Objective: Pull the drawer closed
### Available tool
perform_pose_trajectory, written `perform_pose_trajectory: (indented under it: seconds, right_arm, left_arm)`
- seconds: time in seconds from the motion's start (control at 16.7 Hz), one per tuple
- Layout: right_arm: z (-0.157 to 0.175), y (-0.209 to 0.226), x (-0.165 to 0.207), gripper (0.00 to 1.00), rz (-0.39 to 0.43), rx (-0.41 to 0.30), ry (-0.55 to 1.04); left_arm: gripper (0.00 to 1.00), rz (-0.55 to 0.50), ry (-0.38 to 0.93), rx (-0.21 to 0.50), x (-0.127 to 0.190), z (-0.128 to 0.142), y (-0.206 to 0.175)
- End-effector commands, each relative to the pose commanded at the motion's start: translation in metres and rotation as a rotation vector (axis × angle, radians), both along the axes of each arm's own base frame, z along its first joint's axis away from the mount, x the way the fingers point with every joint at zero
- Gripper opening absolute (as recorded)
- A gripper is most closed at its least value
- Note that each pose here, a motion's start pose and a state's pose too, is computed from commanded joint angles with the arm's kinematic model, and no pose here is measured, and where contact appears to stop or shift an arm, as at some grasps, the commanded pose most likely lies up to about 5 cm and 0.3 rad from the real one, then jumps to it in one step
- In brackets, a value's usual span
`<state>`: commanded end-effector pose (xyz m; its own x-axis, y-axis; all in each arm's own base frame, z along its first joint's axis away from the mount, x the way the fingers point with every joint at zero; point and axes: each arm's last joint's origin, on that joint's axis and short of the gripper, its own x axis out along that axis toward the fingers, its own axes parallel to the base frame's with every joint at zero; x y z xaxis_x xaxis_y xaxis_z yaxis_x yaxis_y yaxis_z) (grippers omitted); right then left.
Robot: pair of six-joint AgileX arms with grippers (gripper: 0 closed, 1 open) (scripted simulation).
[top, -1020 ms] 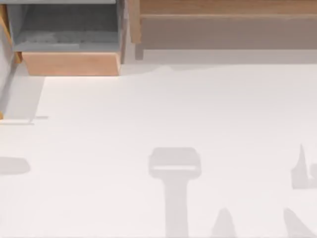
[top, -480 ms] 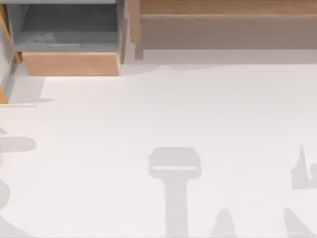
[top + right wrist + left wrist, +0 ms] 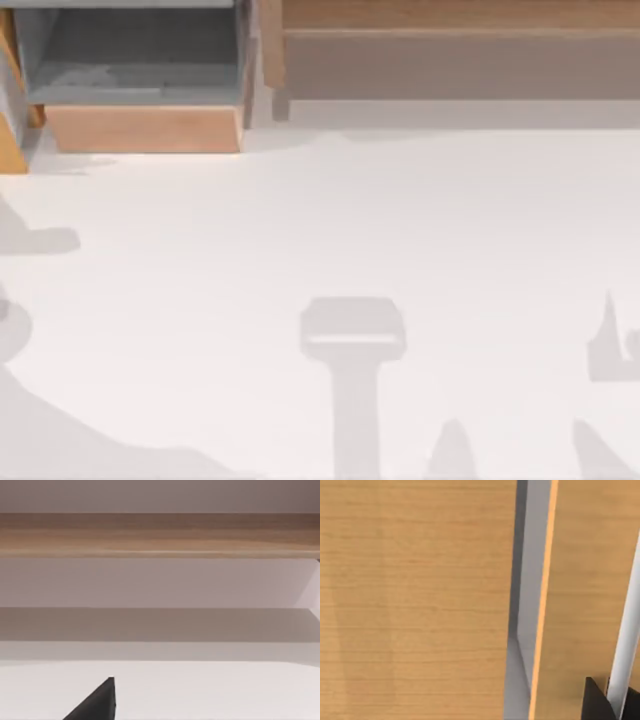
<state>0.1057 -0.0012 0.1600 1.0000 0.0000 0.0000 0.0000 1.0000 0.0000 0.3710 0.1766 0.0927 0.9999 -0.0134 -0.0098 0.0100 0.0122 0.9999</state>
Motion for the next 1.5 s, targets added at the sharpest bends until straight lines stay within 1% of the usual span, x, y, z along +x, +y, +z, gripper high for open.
perform_pose_trajectory:
  seconds: [0.12, 0.3, 0.42, 0.54, 0.84, 1.14, 1.5]
  right_arm:
    - [0.000, 0.000, 0.000, 1.00, 0.000, 0.000, 0.000]
    - [0.000, 0.000, 0.000, 1.00, 0.000, 0.000, 0.000]
    - [0.000, 0.000, 0.000, 1.00, 0.000, 0.000, 0.000]
    - [0.000, 0.000, 0.000, 1.00, 0.000, 0.000, 0.000]
    - [0.000, 0.000, 0.000, 1.00, 0.000, 0.000, 0.000]
    - [0.000, 0.000, 0.000, 1.00, 0.000, 0.000, 0.000]
    - [0.000, 0.000, 0.000, 1.00, 0.000, 0.000, 0.000]
  left_arm:
    - [0.00, 0.000, 0.013, -0.009, 0.007, -0.003, -0.003]
    - [0.00, 0.004, 0.016, -0.011, 0.005, -0.003, -0.001]
    - [0.00, 0.005, 0.024, -0.015, 0.009, -0.006, -0.001]
    - [0.00, 0.005, 0.029, -0.017, 0.021, -0.008, -0.001]
    - [0.00, 0.005, 0.013, -0.007, 0.064, -0.003, -0.002]
    - [0.00, 0.004, 0.016, -0.011, 0.068, -0.003, -0.003]
    - [0.45, 0.004, 0.016, -0.011, 0.068, -0.003, -0.003]
